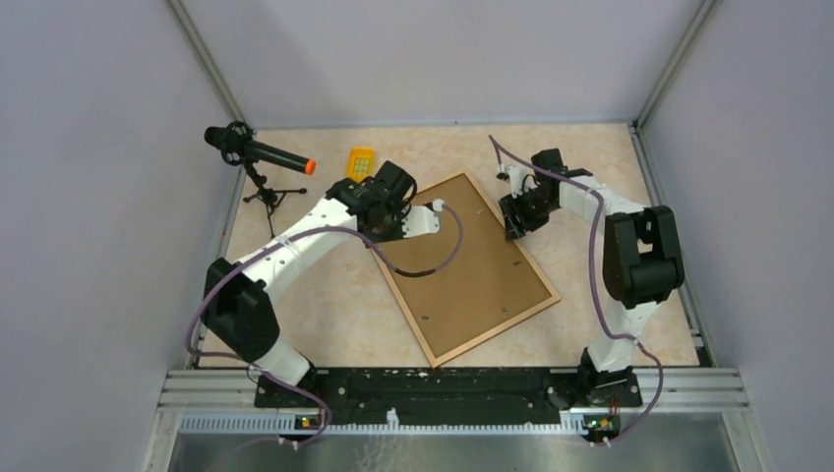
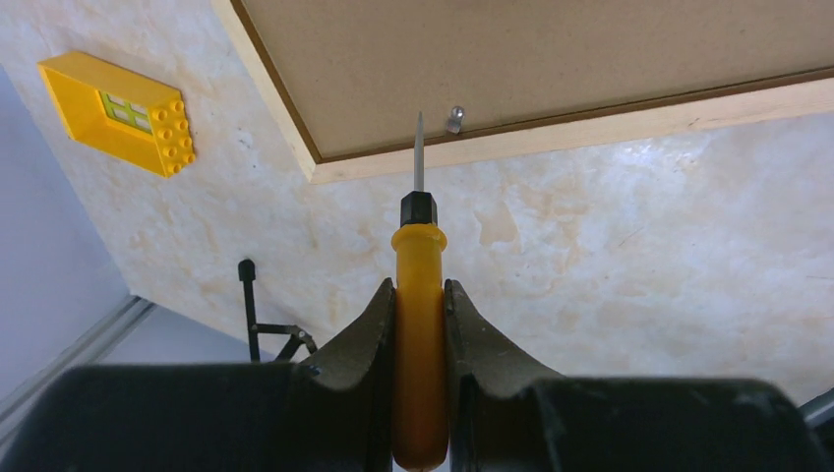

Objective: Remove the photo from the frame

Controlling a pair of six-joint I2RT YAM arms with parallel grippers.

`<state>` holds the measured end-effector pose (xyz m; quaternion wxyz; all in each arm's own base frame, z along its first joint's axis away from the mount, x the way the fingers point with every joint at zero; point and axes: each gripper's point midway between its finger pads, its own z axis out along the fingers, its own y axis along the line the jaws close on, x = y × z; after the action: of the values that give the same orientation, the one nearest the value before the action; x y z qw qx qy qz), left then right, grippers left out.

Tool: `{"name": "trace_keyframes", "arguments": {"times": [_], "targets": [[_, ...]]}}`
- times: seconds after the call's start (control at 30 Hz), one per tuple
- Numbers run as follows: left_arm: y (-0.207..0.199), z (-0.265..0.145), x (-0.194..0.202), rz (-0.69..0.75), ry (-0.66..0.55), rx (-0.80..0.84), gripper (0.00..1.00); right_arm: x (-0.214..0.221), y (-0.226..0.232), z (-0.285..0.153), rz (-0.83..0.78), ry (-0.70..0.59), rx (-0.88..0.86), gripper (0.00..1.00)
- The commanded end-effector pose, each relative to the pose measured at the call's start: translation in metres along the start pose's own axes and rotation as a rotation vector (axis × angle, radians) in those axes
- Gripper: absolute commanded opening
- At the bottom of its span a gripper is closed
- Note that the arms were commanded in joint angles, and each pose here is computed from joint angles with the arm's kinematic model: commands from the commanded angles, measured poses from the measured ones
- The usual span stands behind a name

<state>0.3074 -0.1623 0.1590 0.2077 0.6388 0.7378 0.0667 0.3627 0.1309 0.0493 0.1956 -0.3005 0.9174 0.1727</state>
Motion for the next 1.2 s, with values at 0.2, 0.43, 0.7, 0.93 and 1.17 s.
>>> {"name": "trace_keyframes", "arguments": {"times": [0.2,0.43,0.7,0.93,1.17], "targets": [[0.011,0.005,0.003,0.163,0.192,-0.035,0.00,0.012,-0.009,0.023,0.056,0.025,0.022,0.40],[-0.001,0.022,0.006,0.190,0.239,0.029,0.00,0.022,-0.016,0.029,0.058,0.054,0.055,0.29],[-0.012,0.028,0.012,0.201,0.261,0.075,0.00,0.028,-0.020,0.032,0.062,0.071,0.081,0.17],[-0.018,0.038,0.016,0.208,0.271,0.092,0.00,0.030,-0.020,0.032,0.064,0.079,0.080,0.12],[-0.023,0.043,0.018,0.217,0.280,0.116,0.00,0.032,-0.021,0.034,0.062,0.085,0.085,0.07]]}}
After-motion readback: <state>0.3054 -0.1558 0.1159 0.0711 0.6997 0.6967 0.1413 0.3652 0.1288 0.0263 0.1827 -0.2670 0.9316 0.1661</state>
